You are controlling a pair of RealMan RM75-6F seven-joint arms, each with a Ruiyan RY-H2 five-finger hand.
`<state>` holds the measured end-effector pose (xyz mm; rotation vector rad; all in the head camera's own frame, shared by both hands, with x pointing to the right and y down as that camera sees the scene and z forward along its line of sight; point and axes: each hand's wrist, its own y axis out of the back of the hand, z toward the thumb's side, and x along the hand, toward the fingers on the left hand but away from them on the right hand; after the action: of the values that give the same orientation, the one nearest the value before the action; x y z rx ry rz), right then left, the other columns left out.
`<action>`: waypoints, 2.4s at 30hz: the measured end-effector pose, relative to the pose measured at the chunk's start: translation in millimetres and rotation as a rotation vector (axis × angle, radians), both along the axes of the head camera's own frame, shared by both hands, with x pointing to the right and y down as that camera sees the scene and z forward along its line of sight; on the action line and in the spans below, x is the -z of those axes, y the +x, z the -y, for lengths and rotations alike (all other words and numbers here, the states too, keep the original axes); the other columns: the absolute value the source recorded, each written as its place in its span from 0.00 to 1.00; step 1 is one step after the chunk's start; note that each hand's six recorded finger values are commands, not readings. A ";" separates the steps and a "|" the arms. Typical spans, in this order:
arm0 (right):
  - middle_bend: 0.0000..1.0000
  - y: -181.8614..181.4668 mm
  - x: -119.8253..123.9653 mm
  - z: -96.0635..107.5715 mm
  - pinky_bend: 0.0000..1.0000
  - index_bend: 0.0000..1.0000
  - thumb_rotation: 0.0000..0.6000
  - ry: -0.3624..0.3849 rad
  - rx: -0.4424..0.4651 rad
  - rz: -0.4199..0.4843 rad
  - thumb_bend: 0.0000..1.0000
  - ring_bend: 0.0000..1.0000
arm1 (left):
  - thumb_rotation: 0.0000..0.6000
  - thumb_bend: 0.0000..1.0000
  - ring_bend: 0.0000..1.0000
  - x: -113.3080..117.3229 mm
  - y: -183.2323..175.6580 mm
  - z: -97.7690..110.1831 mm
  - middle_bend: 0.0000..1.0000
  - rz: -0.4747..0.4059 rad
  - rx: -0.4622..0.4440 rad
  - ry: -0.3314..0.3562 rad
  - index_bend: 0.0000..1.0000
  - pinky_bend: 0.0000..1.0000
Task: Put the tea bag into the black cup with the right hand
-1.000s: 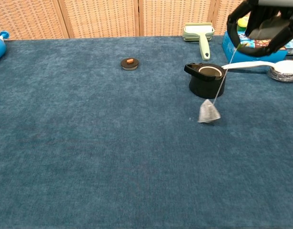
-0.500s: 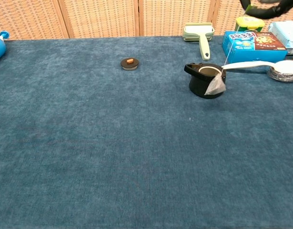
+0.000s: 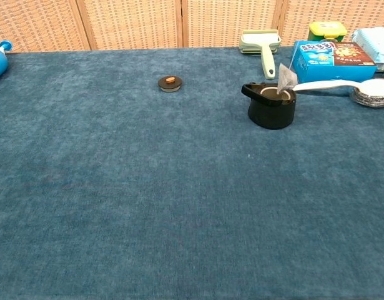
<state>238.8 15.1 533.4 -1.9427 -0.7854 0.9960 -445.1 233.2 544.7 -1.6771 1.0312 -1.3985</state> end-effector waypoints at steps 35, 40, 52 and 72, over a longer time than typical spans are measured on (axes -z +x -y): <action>0.94 -14.2 -40.0 21.7 1.00 0.59 1.00 -0.067 -0.039 -0.068 0.48 1.00 | 1.00 0.25 0.07 -18.0 -24.0 -4.8 0.12 0.012 0.041 -0.047 0.13 0.11; 0.94 -14.6 -53.1 16.2 1.00 0.59 1.00 -0.095 -0.032 -0.090 0.48 1.00 | 1.00 0.25 0.07 -19.7 -25.8 -5.4 0.12 0.013 0.044 -0.052 0.13 0.11; 0.94 -13.8 -68.2 -6.3 1.00 0.59 1.00 -0.129 0.010 -0.117 0.48 1.00 | 1.00 0.25 0.07 -20.0 -25.4 -5.1 0.12 0.012 0.040 -0.052 0.13 0.11; 0.92 14.8 -104.0 -75.3 1.00 0.41 1.00 -0.231 0.136 -0.255 0.52 1.00 | 1.00 0.25 0.07 -16.6 -16.0 -4.1 0.12 0.008 0.016 -0.046 0.13 0.11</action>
<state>253.6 90.4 637.4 -1.9793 -0.4043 1.2644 -461.1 237.4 561.3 -1.6983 1.0166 -1.4487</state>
